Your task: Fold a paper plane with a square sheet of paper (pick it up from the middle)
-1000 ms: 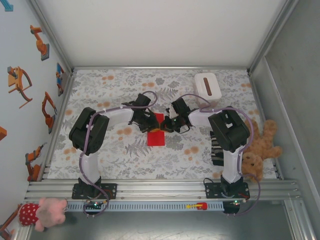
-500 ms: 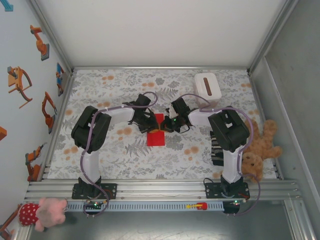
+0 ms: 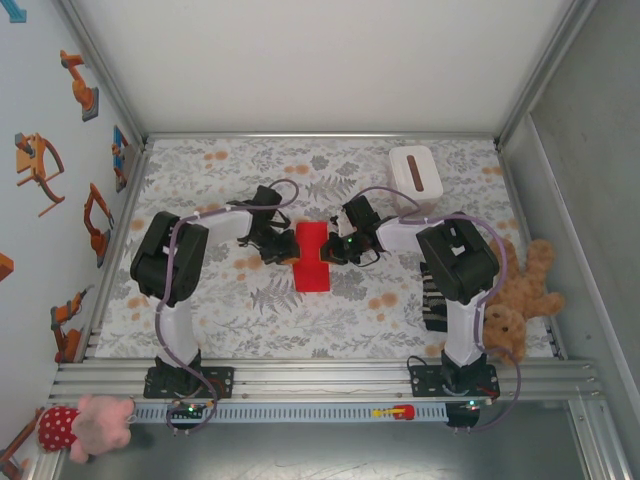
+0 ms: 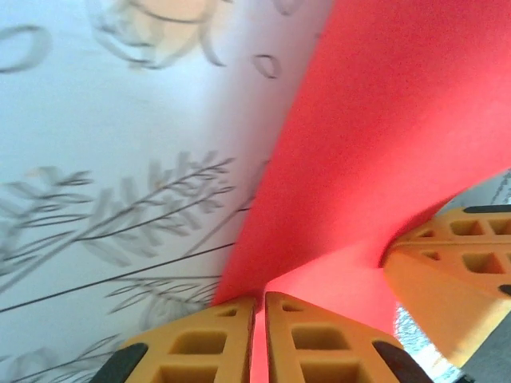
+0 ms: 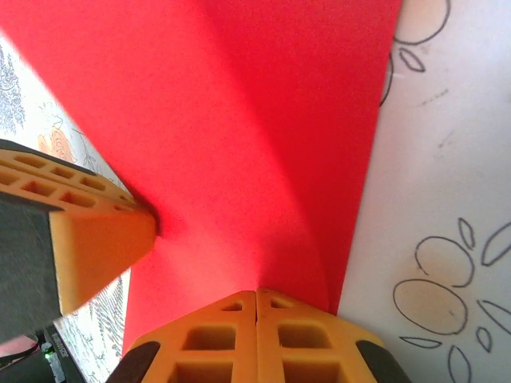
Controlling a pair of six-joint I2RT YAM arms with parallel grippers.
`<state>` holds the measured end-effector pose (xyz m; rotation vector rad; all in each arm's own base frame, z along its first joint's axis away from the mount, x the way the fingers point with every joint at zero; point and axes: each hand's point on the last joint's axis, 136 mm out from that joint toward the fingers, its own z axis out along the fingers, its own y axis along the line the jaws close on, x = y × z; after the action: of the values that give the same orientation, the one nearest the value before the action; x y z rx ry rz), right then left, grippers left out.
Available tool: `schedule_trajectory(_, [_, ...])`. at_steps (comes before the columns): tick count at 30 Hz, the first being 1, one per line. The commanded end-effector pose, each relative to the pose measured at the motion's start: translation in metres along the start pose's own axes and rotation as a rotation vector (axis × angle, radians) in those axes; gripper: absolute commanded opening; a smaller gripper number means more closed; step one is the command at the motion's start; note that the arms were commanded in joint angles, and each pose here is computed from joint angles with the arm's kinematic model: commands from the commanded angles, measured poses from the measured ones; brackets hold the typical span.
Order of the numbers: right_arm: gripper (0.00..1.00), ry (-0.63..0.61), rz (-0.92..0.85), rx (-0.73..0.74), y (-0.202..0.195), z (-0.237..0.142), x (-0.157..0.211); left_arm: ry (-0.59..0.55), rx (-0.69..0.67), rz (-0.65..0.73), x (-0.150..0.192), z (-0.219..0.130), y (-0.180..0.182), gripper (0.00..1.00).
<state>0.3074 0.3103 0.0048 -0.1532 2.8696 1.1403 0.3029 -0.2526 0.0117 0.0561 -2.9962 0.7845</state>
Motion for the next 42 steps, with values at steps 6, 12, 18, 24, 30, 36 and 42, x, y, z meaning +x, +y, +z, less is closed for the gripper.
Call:
schedule_trajectory(6, [0.0, 0.213, 0.21, 0.453, -0.131, 0.005, 0.086, -0.108, -0.011, 0.038, -0.003, -0.041, 0.003, 0.13])
schedule_trajectory(12, [0.0, 0.214, 0.215, 0.451, -0.132, 0.007, 0.085, -0.136, 0.264, 0.07, -0.014, -0.033, -0.059, 0.16])
schedule_trajectory(18, [0.0, 0.217, 0.218, 0.451, -0.133, 0.007, 0.088, -0.052, 0.292, 0.092, -0.01, 0.005, -0.071, 0.18])
schedule_trajectory(24, [0.0, 0.219, 0.219, 0.458, -0.135, 0.007, 0.089, -0.008, 0.253, 0.06, -0.011, 0.018, -0.032, 0.19])
schedule_trajectory(30, [0.0, 0.228, 0.226, 0.47, -0.14, 0.006, 0.094, -0.011, 0.141, 0.003, -0.014, 0.017, 0.023, 0.19])
schedule_trajectory(36, [0.0, 0.228, 0.229, 0.477, -0.141, 0.006, 0.095, -0.078, 0.165, -0.01, -0.021, -0.003, 0.044, 0.19])
schedule_trajectory(42, [0.0, 0.226, 0.232, 0.476, -0.141, 0.005, 0.095, -0.155, 0.326, 0.043, -0.029, -0.031, 0.002, 0.18])
